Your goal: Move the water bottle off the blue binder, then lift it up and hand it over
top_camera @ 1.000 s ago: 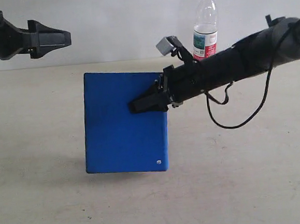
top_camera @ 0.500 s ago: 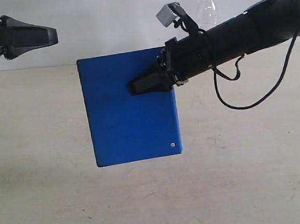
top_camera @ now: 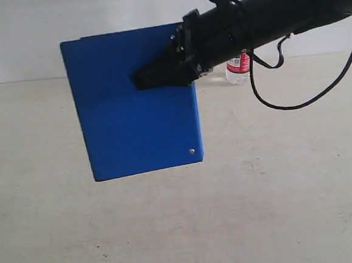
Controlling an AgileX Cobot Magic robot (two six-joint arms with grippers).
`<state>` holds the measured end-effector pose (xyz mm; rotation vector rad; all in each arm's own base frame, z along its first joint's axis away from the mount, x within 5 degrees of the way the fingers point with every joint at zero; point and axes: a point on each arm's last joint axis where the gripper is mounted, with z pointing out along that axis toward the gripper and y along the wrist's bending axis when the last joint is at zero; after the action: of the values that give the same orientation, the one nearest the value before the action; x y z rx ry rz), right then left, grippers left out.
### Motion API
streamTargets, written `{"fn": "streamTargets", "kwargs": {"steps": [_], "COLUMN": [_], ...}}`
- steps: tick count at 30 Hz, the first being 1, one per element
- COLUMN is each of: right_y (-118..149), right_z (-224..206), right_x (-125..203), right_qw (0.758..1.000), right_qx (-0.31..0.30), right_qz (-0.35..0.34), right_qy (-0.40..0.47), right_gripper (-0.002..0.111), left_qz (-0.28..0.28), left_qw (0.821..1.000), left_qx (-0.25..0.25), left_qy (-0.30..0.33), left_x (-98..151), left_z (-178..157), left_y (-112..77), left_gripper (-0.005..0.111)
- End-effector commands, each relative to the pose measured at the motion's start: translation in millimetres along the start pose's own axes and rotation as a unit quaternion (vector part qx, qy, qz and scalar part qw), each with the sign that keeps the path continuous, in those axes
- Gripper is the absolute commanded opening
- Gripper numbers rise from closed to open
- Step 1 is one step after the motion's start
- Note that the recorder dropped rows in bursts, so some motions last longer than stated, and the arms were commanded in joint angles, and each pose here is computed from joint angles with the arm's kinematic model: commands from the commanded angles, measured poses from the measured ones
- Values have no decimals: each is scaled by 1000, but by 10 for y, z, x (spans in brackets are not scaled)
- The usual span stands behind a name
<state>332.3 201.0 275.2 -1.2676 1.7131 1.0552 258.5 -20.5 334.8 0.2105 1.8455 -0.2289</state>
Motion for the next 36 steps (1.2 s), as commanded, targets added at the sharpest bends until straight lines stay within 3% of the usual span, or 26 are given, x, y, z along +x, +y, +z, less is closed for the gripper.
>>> {"fn": "streamTargets", "kwargs": {"steps": [1, 5, 6, 8, 11, 14, 19, 25, 30, 33, 36], "right_y": [364, 636, 767, 876, 886, 860, 880, 958, 951, 933, 913], "right_z": [32, 61, 33, -33, -104, -150, -158, -261, -261, -265, -273], "right_x": [-367, -619, -750, -895, -972, -1000, -1013, -1133, -1134, -1124, -1122], "right_qw": [998, 990, 982, 968, 957, 951, 952, 944, 945, 945, 943], "right_qx": [15, 62, 94, 149, 199, 227, 222, 227, 229, 237, 248], "right_qz": [-52, -117, -150, -184, -193, -189, -185, -189, -181, -173, -169], "right_qy": [-34, -52, -65, -81, -90, -95, -101, -146, -149, -146, -144], "right_gripper": [0, 0, 0, 0, 0, 0, 0, 0, 2, 18, 56], "left_qz": [-35, -77, -103, -131, -143, -144, -121, -123, -123, -122, -121], "left_qw": [996, 984, 970, 952, 942, 940, 944, 949, 951, 949, 946], "left_qx": [-82, -156, -210, -268, -302, -302, -256, -244, -246, -251, -258], "left_qy": [-1, 39, 57, 64, 28, -69, -168, -157, -139, -144, -153], "left_x": [239, 667, 873, 1072, 1136, 1114, 1167, 1508, 1633, 1623, 1611], "left_z": [-215, -301, -373, -504, -663, -914, -1258, -1350, -1332, -1339, -1350], "left_y": [72, 170, 244, 304, 323, 273, 106, 44, 45, 53, 66], "left_gripper": [4, 4, 4, 4, 4, 4, 4, 4, 4, 4, 4]}}
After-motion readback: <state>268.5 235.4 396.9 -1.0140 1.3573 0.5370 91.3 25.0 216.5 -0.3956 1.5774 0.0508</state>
